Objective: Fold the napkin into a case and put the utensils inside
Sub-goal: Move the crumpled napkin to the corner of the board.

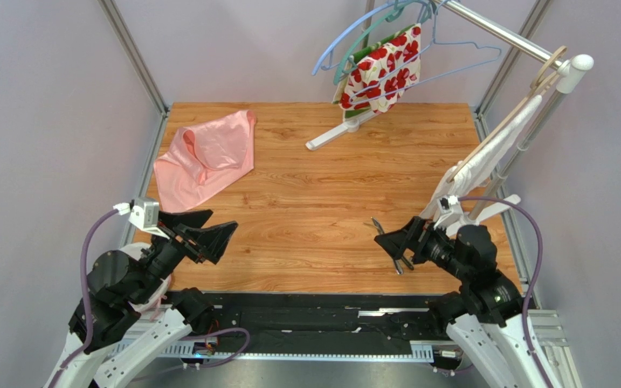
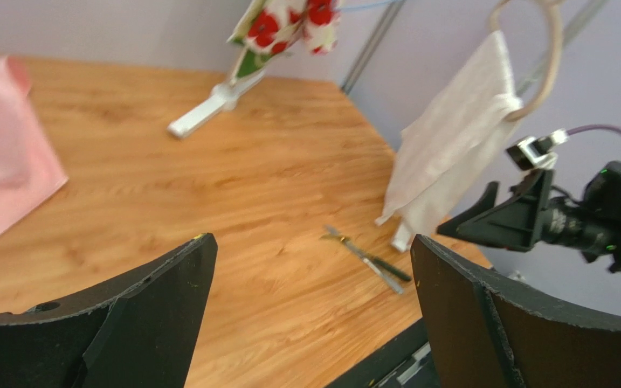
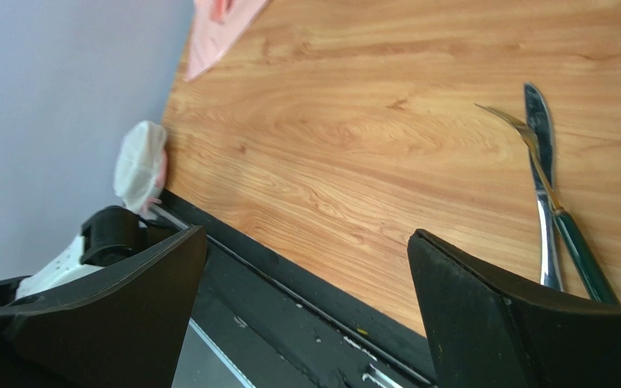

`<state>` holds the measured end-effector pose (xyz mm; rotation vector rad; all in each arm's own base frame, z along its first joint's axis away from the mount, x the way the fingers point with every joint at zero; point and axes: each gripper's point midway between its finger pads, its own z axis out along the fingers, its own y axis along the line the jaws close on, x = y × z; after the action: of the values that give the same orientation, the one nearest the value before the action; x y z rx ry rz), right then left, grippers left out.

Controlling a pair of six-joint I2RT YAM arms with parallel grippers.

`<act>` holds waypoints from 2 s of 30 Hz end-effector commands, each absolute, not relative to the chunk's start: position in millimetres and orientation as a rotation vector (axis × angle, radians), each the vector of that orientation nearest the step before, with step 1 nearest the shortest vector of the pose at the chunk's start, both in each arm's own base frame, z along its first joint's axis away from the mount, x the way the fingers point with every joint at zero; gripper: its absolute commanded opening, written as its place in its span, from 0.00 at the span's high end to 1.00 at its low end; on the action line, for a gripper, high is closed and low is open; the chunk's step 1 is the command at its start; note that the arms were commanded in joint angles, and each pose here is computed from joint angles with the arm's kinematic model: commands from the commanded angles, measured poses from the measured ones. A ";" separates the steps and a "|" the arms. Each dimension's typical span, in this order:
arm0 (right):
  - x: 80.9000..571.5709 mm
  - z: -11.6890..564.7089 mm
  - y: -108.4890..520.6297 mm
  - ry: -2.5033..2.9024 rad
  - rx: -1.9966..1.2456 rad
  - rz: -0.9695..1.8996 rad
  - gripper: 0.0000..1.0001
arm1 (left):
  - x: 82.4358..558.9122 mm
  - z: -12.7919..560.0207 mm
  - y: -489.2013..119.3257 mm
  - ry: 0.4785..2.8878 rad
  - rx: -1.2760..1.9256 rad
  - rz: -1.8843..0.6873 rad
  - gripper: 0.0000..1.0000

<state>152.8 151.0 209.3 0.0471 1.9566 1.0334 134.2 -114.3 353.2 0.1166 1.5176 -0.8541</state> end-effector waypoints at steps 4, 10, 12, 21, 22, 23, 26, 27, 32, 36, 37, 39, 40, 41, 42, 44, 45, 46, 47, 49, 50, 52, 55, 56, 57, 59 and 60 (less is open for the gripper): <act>175.5 238.9 165.8 2.084 -0.076 0.896 0.00 | 137.0 293.2 -84.1 1.839 -0.012 -0.638 0.05; 213.0 267.9 256.5 2.032 -0.311 0.691 0.00 | 141.4 275.8 -67.7 1.951 -0.118 -0.511 0.10; 225.4 295.9 294.6 1.959 -0.405 0.654 0.00 | 143.0 273.3 -50.8 1.957 -0.219 -0.438 0.11; 327.3 258.0 432.0 1.865 -0.669 0.369 0.02 | 140.4 259.7 -22.8 2.030 -0.385 -0.263 0.32; 337.2 274.7 443.9 1.818 -0.679 0.377 0.03 | 142.0 256.5 -23.6 2.042 -0.391 -0.249 0.32; 343.5 267.6 452.7 1.821 -0.689 0.369 0.03 | 143.9 254.6 -25.3 2.052 -0.402 -0.242 0.32; 375.3 248.0 471.4 1.876 -0.639 0.442 0.07 | 162.6 253.4 -37.5 2.081 -0.398 -0.183 0.35; 379.6 224.5 479.1 1.931 -0.656 0.464 0.12 | 174.7 250.9 -45.4 2.112 -0.369 -0.135 0.38; 402.7 201.4 506.5 1.992 -0.603 0.659 0.38 | 223.2 249.3 -52.6 2.153 -0.456 -0.236 0.48; 418.6 188.6 526.8 1.989 -0.588 0.799 0.44 | 249.0 253.0 -49.9 2.138 -0.504 -0.295 0.54; 424.4 167.7 529.8 2.018 -0.583 0.804 0.45 | 253.3 253.9 -49.9 2.132 -0.509 -0.311 0.54; 434.8 158.6 534.8 2.028 -0.547 0.883 0.52 | 264.0 253.1 -47.4 2.126 -0.545 -0.346 0.53; 440.4 165.8 539.5 2.006 -0.532 0.915 0.54 | 267.1 252.1 -45.4 2.123 -0.559 -0.351 0.53; 445.4 145.9 543.3 2.029 -0.523 0.922 0.55 | 270.5 249.7 -43.9 2.125 -0.574 -0.353 0.53; 447.3 145.2 548.7 2.019 -0.512 0.961 0.60 | 274.6 248.2 -38.5 2.107 -0.613 -0.363 0.53; 453.0 135.4 555.9 2.008 -0.496 0.999 0.67 | 277.1 247.4 -40.0 2.093 -0.624 -0.412 0.54; 456.1 136.8 559.3 1.987 -0.483 1.020 0.72 | 279.8 244.2 -38.7 2.082 -0.641 -0.429 0.54; 457.5 136.7 562.4 1.979 -0.470 1.044 0.76 | 280.8 244.2 -36.6 2.072 -0.655 -0.439 0.54; 460.9 135.3 563.1 1.972 -0.454 1.059 0.78 | 280.2 242.6 -40.1 2.078 -0.649 -0.461 0.54; 465.8 121.3 566.3 1.986 -0.418 1.077 0.79 | 280.0 238.8 -41.0 2.082 -0.652 -0.468 0.54; 470.6 127.9 566.9 1.969 -0.403 1.088 0.80 | 279.8 236.8 -40.5 2.085 -0.655 -0.464 0.54; 474.5 116.4 568.0 1.972 -0.386 1.087 0.83 | 279.3 233.5 -40.7 2.089 -0.652 -0.463 0.54; 479.3 102.5 568.8 1.980 -0.366 1.079 0.84 | 281.4 229.0 -40.6 2.082 -0.656 -0.465 0.54; 480.2 101.5 567.8 1.985 -0.362 1.076 0.85 | 284.1 226.0 -40.7 2.085 -0.662 -0.467 0.54; 481.6 93.1 563.4 2.014 -0.344 1.057 0.87 | 290.4 225.7 -42.0 2.072 -0.669 -0.481 0.54; 489.2 101.4 550.0 2.028 -0.305 1.046 0.89 | 305.4 214.1 -46.7 2.119 -0.668 -0.500 0.56; 488.3 86.3 537.8 2.100 -0.258 1.023 0.94 | 316.3 218.4 -40.0 2.108 -0.684 -0.489 0.57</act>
<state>468.1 557.4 63.1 -0.3850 2.1080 1.0126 281.5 -40.4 210.8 -0.6763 2.1492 -0.4380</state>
